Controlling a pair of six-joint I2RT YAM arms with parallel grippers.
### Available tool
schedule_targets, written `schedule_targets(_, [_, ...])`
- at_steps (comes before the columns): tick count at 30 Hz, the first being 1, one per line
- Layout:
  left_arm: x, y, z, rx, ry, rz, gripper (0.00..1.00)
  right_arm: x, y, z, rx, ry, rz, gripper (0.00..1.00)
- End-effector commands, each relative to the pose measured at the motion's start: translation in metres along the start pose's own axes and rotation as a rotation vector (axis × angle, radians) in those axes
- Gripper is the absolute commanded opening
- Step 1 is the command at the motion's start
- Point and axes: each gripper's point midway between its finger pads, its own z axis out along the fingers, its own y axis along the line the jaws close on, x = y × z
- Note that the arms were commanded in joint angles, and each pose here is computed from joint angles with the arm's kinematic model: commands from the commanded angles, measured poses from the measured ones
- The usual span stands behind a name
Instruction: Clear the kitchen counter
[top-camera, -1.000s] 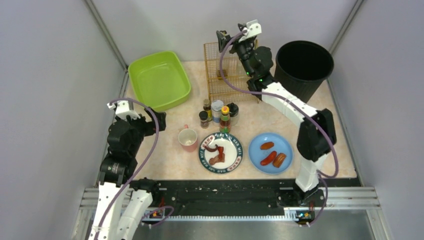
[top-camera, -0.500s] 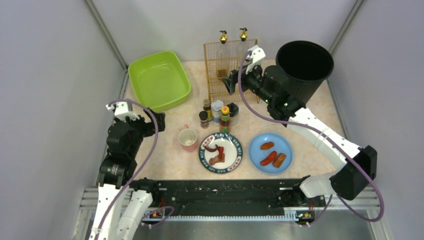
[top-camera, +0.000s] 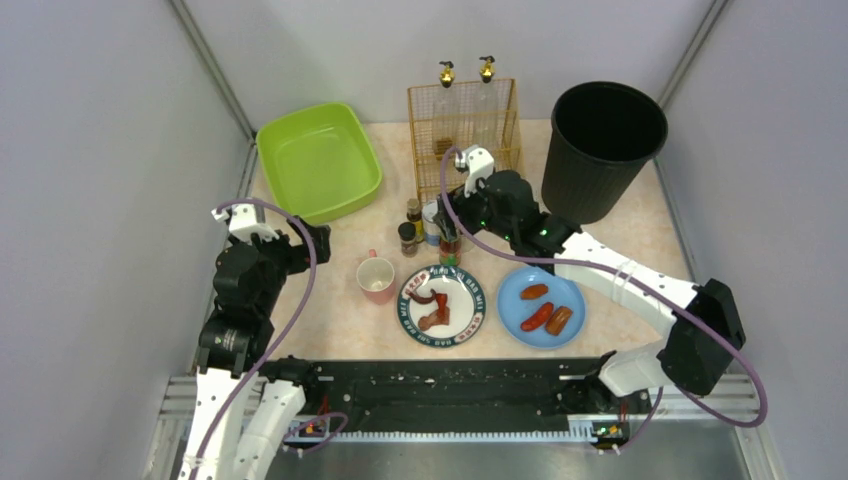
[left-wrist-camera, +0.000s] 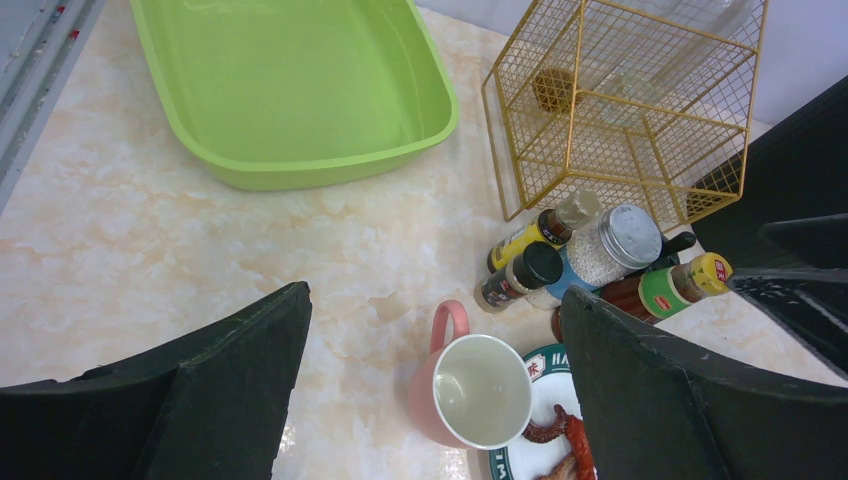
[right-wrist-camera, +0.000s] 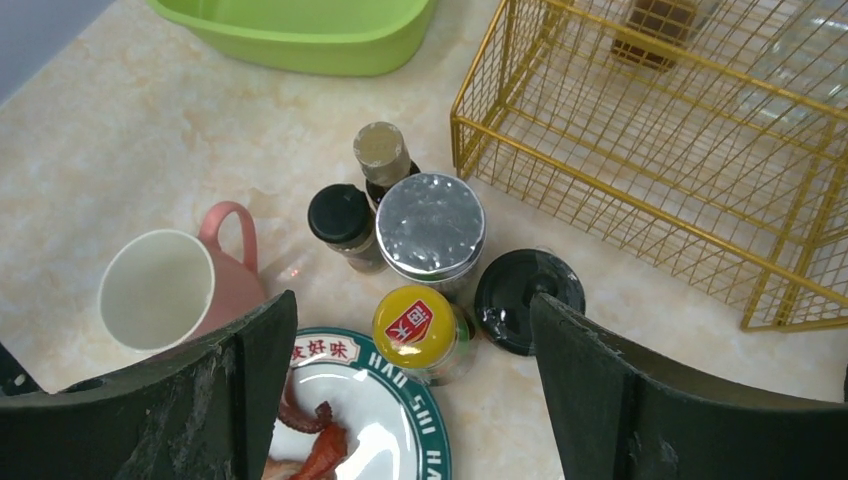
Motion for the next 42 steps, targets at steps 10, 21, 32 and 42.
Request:
schedule_targets(10, [-0.009, -0.006, -0.002, 0.021, -0.032, -0.007, 0.99, 0.026, 0.000, 0.022, 0.094, 0.040, -0.010, 0.70])
schedule_targets(21, [-0.009, -0.006, -0.002, 0.023, -0.029, -0.006, 0.99, 0.035, 0.004, 0.024, 0.093, 0.070, -0.027, 0.50])
schedule_targets(32, [-0.008, -0.006, -0.001, 0.021, -0.028, -0.005, 0.99, 0.053, 0.009, 0.032, 0.085, 0.103, -0.031, 0.42])
schedule_targets(42, [-0.008, -0.006, -0.001, 0.022, -0.028, -0.005, 0.99, 0.052, 0.004, 0.023, 0.122, 0.086, -0.039, 0.00])
